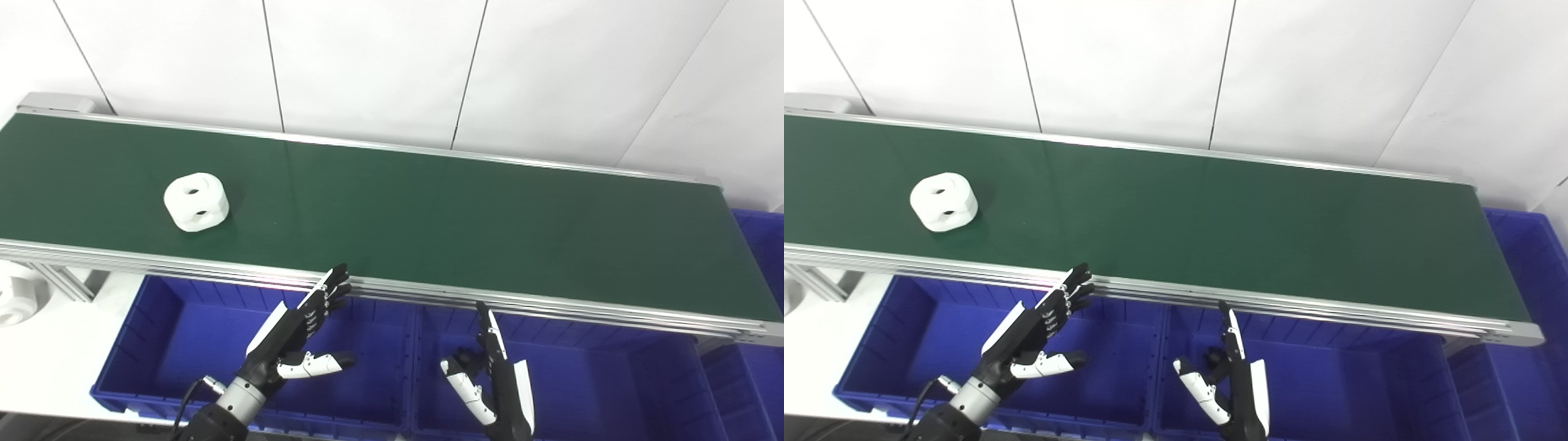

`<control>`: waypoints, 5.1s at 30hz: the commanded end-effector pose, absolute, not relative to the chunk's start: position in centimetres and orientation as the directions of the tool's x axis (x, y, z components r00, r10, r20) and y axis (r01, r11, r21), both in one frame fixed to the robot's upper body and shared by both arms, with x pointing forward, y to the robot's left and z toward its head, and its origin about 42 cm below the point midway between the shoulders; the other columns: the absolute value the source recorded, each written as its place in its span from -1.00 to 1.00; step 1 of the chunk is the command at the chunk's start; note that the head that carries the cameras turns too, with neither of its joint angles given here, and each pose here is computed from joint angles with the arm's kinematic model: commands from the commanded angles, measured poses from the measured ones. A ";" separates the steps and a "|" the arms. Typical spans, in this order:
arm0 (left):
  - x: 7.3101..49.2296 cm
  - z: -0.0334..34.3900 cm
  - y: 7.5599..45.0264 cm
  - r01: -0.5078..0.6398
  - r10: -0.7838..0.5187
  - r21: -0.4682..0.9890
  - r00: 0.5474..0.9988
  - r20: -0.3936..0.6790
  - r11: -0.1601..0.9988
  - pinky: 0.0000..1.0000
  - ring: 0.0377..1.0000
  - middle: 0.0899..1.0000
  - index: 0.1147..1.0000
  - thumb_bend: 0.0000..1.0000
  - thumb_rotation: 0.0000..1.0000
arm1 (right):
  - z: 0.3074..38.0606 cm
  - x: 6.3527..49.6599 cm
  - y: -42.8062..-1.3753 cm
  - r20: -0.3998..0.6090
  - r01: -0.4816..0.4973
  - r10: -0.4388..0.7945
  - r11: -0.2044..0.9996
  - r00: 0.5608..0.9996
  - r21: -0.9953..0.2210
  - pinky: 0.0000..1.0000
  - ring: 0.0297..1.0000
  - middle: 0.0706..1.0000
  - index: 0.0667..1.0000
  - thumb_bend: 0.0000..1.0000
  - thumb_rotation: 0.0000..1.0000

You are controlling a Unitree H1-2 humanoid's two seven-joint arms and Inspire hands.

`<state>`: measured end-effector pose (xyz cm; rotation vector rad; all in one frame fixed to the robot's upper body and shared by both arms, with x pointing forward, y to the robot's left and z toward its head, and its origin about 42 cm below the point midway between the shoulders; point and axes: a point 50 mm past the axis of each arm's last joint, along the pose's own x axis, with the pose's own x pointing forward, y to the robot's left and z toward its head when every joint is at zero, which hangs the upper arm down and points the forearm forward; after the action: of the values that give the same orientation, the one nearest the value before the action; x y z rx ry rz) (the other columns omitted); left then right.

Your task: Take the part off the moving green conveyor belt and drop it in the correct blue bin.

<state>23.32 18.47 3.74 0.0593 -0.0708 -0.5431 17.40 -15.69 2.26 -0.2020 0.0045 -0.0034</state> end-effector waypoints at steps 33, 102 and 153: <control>23.5 4.5 16.5 0.515 -0.535 0.161 0.836 0.123 0.842 0.53 0.72 0.81 0.74 0.73 -0.45 | 1.5 16.1 -17.9 0.037 0.010 -0.004 0.985 0.999 -0.169 1.00 1.00 1.00 1.00 0.45 0.63; 45.8 17.1 18.5 0.363 -0.355 0.764 0.916 -0.188 0.533 1.00 1.00 1.00 0.95 0.92 -0.28 | 2.1 17.0 -20.8 0.047 0.000 0.005 0.995 0.999 -0.098 1.00 1.00 1.00 1.00 0.20 0.89; 36.5 18.8 19.0 0.246 -0.388 0.576 0.912 0.136 0.779 -0.07 -0.12 0.03 -0.21 -0.01 -1.00 | 3.4 16.7 -19.8 0.091 0.034 -0.026 0.995 0.996 -0.089 1.00 1.00 1.00 1.00 0.29 0.84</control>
<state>36.40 18.27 16.58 0.5906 -0.1955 -0.3529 16.63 -20.37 2.10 -0.1050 0.0016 -0.0253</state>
